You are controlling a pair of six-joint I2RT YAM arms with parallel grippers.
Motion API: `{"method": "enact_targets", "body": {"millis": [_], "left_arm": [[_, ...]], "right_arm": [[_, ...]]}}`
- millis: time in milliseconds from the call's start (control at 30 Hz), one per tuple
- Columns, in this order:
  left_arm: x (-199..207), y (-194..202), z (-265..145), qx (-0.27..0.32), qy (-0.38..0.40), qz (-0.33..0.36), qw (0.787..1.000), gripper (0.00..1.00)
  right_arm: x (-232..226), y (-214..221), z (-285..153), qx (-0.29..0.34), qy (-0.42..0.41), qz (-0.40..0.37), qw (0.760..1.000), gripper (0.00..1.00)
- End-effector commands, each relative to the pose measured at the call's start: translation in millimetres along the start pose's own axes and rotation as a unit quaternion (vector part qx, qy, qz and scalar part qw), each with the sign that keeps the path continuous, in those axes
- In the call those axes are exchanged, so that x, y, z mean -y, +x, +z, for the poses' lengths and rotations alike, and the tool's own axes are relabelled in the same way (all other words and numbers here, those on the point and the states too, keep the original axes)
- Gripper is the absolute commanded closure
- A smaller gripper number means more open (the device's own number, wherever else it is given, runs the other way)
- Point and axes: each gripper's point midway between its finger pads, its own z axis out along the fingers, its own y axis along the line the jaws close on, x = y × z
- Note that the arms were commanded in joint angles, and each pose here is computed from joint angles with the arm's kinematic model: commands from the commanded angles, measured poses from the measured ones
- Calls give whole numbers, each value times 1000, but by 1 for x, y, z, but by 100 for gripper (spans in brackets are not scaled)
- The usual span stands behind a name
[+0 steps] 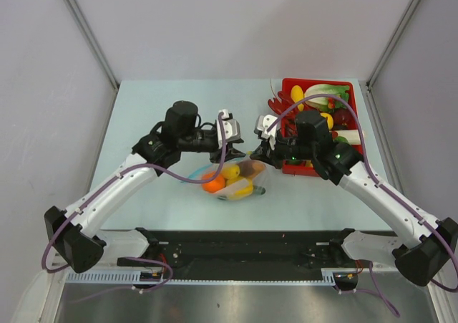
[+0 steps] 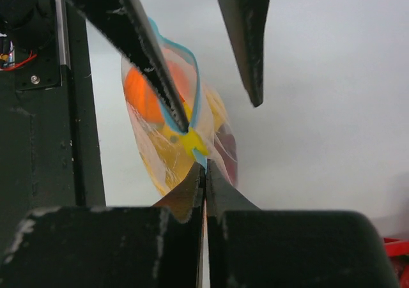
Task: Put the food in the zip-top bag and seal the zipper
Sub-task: Zip the zipper food storage bag at the center of the board.
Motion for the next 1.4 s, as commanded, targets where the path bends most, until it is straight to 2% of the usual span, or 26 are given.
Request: {"method": "enact_targets", "body": {"millis": [0,167,267,300,400,600,767,833,1067,1267,1333,1367], "left_arm": [[13,-23,6,34,28,25,999,58],[14,-23,6,31,32,32,998,60],[19,-17,3,16,38,36,998,55],[18,-15,-1,7,30,36,999,49],[21,-10,-14,-5,15,43,999,45],[20,-23,-14,13,11,20,1000,44],[26,-25,-8,2,31,18,999,40],[22,-25,-6,5,24,20,1000,42],[9,-31,10,15,15,10,1000,62],[10,-30,16,16,23,9,1000,64],[11,-29,16,15,23,7,1000,72],[11,-27,16,13,23,6,1000,79]], "right_arm": [[2,-24,-8,37,15,-26,999,100],[4,-23,-7,36,17,-23,999,100],[4,-21,-5,33,15,-23,999,100],[4,-22,-6,34,16,-26,999,100],[4,-22,-7,33,18,-25,999,100],[5,-22,-3,35,14,-26,999,100],[5,-22,-1,36,12,-28,999,100],[5,-25,-2,40,13,-29,999,100],[3,-26,-3,40,12,-30,999,100],[2,-25,-2,38,12,-27,999,100],[2,-24,-3,37,14,-25,999,100],[3,-24,-3,37,15,-25,999,100]]}}
